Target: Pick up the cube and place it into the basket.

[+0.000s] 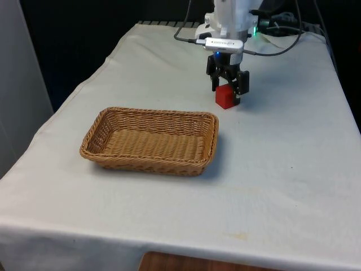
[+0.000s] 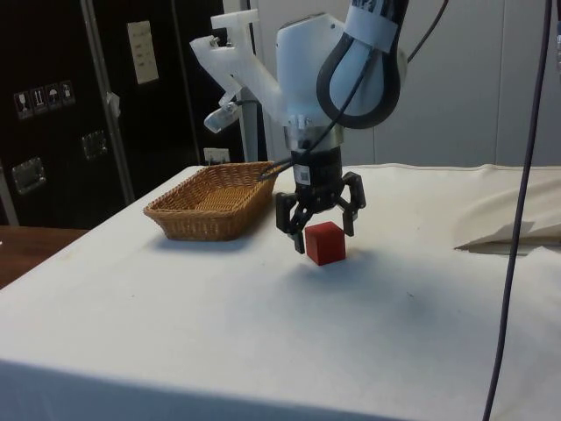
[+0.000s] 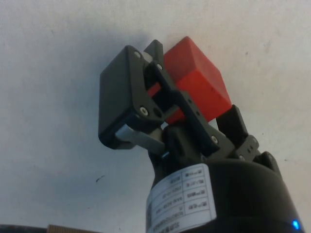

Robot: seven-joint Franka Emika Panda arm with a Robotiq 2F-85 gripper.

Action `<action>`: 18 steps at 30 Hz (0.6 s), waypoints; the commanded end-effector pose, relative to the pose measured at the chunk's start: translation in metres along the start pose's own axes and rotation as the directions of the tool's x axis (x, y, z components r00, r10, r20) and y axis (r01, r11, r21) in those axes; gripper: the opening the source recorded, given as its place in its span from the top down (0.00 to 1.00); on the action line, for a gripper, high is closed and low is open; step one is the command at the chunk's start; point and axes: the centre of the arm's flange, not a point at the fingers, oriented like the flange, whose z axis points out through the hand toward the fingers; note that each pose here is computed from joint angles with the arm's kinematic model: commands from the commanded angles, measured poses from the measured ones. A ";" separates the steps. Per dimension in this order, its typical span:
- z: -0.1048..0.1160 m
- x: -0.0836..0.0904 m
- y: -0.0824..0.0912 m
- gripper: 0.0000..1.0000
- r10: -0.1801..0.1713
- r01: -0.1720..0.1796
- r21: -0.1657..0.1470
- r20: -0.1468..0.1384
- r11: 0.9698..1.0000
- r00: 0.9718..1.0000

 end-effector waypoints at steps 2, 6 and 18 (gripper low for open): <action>0.000 0.000 0.000 0.00 0.001 -0.001 0.002 -0.001 1.000 1.000; 0.000 0.000 0.000 0.56 0.000 0.000 0.002 -0.002 1.000 1.000; 0.000 0.000 0.000 0.99 0.000 0.000 0.002 -0.002 1.000 1.000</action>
